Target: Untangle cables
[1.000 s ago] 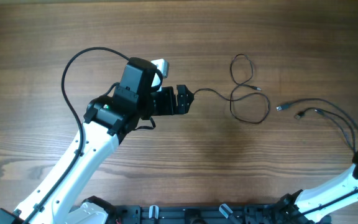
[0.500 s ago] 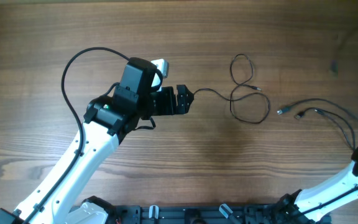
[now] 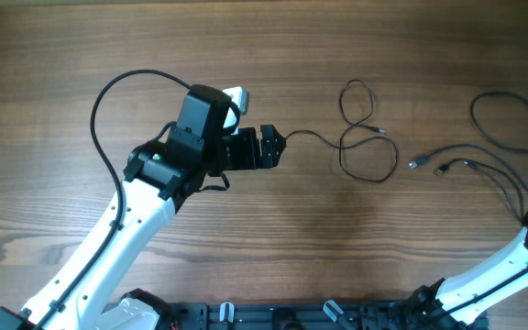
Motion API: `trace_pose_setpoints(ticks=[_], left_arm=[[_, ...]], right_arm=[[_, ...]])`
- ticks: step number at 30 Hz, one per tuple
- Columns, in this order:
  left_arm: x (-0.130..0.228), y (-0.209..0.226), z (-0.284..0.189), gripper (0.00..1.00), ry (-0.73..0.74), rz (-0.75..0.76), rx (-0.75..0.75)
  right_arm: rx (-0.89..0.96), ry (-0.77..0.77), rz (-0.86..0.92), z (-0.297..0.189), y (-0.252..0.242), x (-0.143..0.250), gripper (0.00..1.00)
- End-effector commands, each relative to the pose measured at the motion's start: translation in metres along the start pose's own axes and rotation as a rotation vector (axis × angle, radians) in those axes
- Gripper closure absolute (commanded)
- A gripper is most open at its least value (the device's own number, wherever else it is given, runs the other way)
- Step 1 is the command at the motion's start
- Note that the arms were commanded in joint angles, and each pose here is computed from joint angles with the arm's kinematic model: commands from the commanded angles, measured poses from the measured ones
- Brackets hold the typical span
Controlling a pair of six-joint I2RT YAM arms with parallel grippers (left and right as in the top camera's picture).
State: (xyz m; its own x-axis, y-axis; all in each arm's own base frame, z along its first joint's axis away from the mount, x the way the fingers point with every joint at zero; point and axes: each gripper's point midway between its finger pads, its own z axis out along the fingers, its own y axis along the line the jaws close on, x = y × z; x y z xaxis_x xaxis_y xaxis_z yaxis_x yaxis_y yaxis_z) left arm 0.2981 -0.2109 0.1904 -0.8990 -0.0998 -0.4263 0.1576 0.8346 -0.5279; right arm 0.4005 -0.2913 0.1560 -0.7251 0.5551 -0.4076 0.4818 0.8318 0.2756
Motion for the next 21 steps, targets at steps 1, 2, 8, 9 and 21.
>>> trace_pose_setpoints(ticks=[1,2,8,9,21], left_arm=[[0.000,-0.004,-0.001,0.00,0.003,0.002,0.015],[0.000,-0.004,-0.001,0.00,0.003,0.002,0.015],[0.000,-0.004,-0.001,0.00,0.003,0.002,0.015],[0.000,-0.004,-0.001,0.00,0.003,0.002,0.015],[0.000,-0.004,-0.001,0.00,0.003,0.002,0.015]], right_arm=[[-0.229,0.045,-0.030,-0.001,0.038,0.012,0.00],[-0.298,0.062,-0.063,-0.004,0.052,0.019,0.00],[-0.398,0.225,-0.225,0.000,0.113,0.062,0.00],[-0.415,0.263,-0.252,0.002,0.132,0.071,0.00],[-0.269,0.529,-0.394,0.029,0.233,0.156,0.00]])
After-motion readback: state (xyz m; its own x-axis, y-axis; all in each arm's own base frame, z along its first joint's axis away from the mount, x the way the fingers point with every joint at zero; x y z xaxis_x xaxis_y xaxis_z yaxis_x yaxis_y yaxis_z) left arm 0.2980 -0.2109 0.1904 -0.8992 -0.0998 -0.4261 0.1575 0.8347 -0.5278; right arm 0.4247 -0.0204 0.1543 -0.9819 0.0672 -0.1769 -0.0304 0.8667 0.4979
